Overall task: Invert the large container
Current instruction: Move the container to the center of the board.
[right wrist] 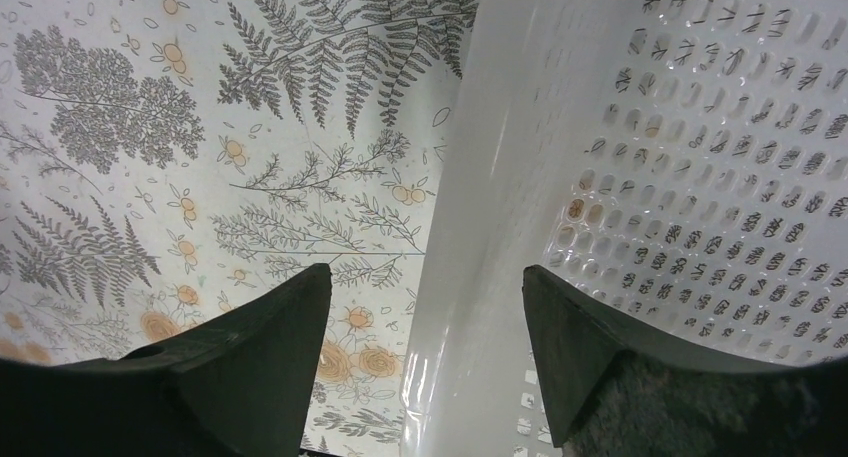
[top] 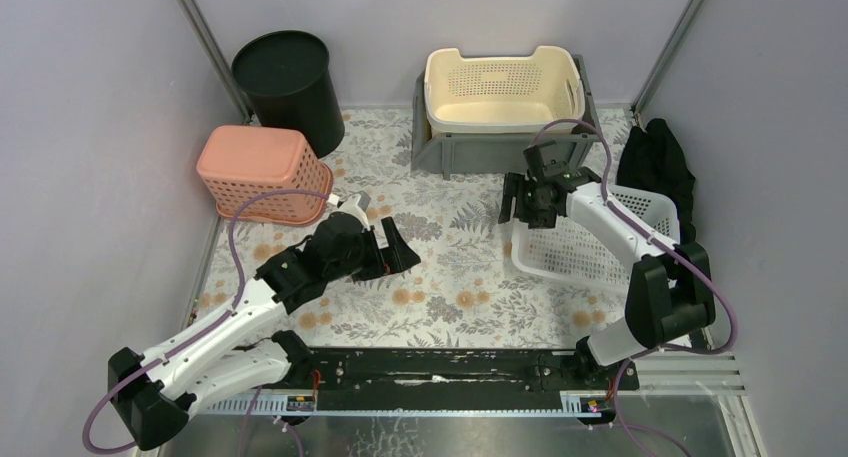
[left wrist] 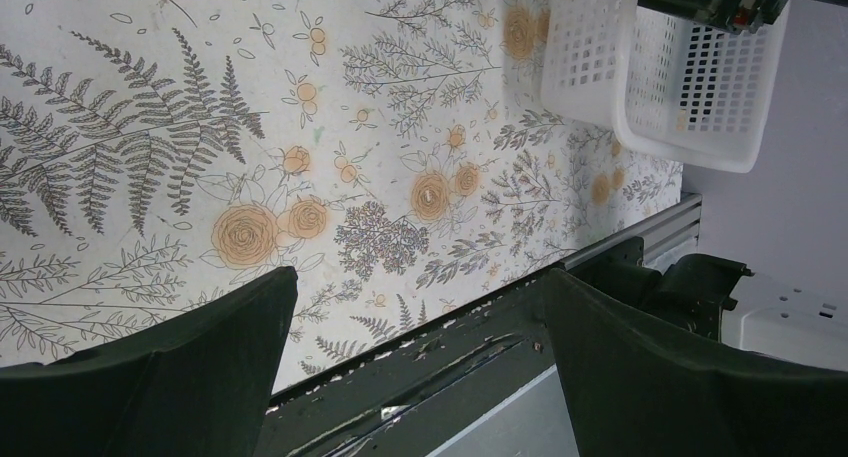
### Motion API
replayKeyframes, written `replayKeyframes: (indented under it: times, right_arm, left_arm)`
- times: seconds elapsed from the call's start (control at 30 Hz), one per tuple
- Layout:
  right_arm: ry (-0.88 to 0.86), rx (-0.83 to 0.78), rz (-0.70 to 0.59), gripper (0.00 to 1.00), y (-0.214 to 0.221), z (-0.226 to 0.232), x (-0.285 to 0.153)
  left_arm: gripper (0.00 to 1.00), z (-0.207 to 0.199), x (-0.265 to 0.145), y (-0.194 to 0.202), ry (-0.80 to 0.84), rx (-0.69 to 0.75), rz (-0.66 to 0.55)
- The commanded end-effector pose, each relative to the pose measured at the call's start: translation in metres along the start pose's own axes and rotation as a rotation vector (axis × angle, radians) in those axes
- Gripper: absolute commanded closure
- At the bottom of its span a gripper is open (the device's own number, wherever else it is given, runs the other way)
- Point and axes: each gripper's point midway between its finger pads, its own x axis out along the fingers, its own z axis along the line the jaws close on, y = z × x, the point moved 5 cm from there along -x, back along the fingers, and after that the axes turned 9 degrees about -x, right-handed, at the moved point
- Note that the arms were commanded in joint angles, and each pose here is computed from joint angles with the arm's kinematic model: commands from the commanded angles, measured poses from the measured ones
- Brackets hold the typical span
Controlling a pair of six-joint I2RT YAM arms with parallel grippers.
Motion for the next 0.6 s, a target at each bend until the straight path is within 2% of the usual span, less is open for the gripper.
replayKeyframes:
  times: [0.0,0.33,0.57]
  right_arm:
    - [0.018,-0.011,-0.010,0.23,-0.002,0.004,0.006]
    - [0.016,-0.024,0.016,0.23,0.003,0.008,0.015]
    - [0.000,-0.037,0.026,0.33,0.007,0.013,0.017]
  left_arm:
    - [0.00,0.003,0.001,0.002,0.001,0.004,-0.002]
    - [0.00,0.006,0.002,0.004,-0.004,0.001,-0.002]
    - [0.00,0.008,0.003,0.005,-0.007,0.000,-0.001]
